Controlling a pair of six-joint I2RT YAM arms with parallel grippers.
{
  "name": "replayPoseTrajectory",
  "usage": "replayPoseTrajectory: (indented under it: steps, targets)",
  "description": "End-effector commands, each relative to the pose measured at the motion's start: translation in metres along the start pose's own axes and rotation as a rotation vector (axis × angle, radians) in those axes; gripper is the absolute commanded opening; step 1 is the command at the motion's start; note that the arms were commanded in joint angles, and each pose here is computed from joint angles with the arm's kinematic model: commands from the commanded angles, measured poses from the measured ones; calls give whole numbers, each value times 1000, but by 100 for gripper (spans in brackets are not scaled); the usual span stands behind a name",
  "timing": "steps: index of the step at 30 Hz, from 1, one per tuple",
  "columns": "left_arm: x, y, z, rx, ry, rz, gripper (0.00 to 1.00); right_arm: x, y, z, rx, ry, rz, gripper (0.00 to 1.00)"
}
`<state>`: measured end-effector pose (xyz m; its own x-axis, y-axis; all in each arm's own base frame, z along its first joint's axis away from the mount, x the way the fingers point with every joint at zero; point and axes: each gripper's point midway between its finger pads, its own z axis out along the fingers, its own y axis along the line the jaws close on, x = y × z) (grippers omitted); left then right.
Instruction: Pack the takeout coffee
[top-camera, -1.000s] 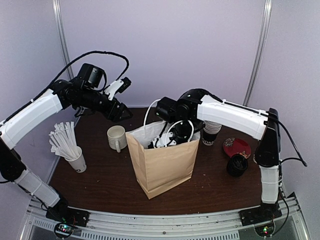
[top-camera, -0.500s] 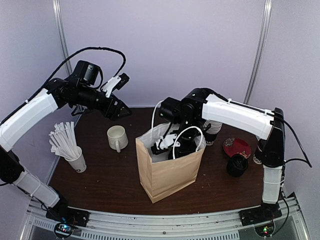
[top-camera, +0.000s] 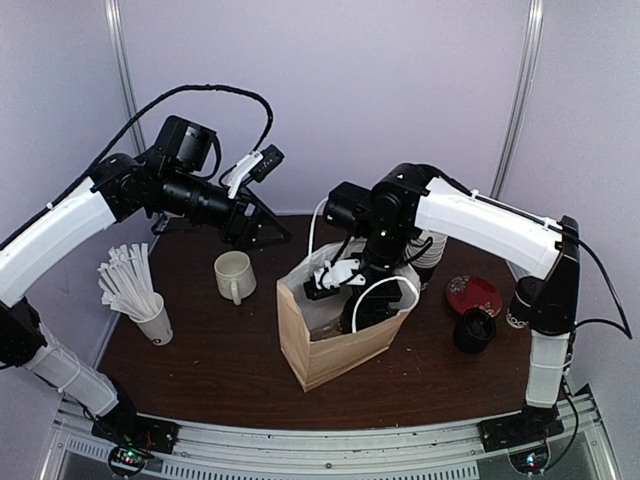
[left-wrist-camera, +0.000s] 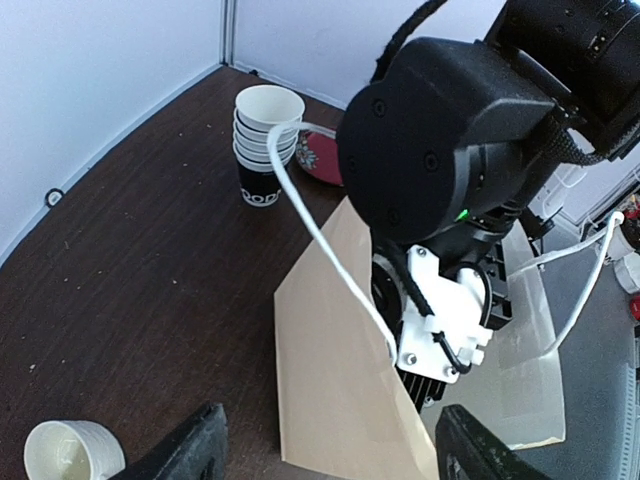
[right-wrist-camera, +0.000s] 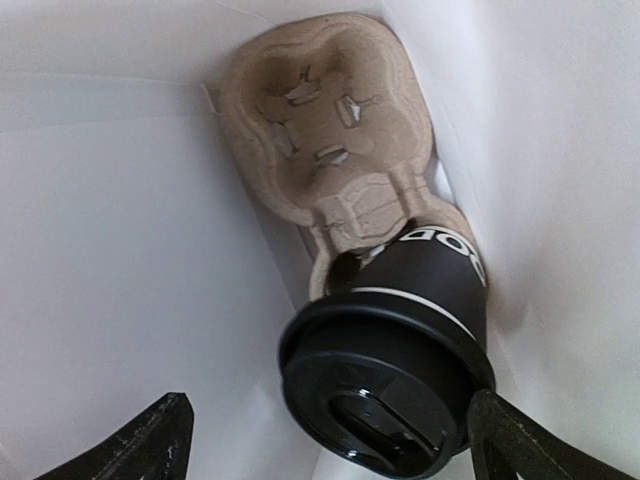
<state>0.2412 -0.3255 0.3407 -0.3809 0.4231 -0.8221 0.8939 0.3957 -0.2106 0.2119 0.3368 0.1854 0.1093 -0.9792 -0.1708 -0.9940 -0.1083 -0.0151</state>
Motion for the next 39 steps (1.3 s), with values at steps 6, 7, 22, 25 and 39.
replayPoseTrajectory:
  steps: [6,7,22,25,39]
  targets:
    - [-29,0,47,54,-87,-67,71,-6,11,-16,-12,-50,-2,99]
    - [-32,0,50,59,-98,-71,69,-6,11,-15,-15,-50,0,99]
    - [-45,12,84,87,-124,-88,0,-22,27,-41,-15,-141,-66,81]
    - [-48,12,82,81,-137,-81,0,-23,26,-46,-3,-144,-73,86]
    - [-52,18,63,14,-155,-48,0,-29,12,-123,214,-289,-99,94]
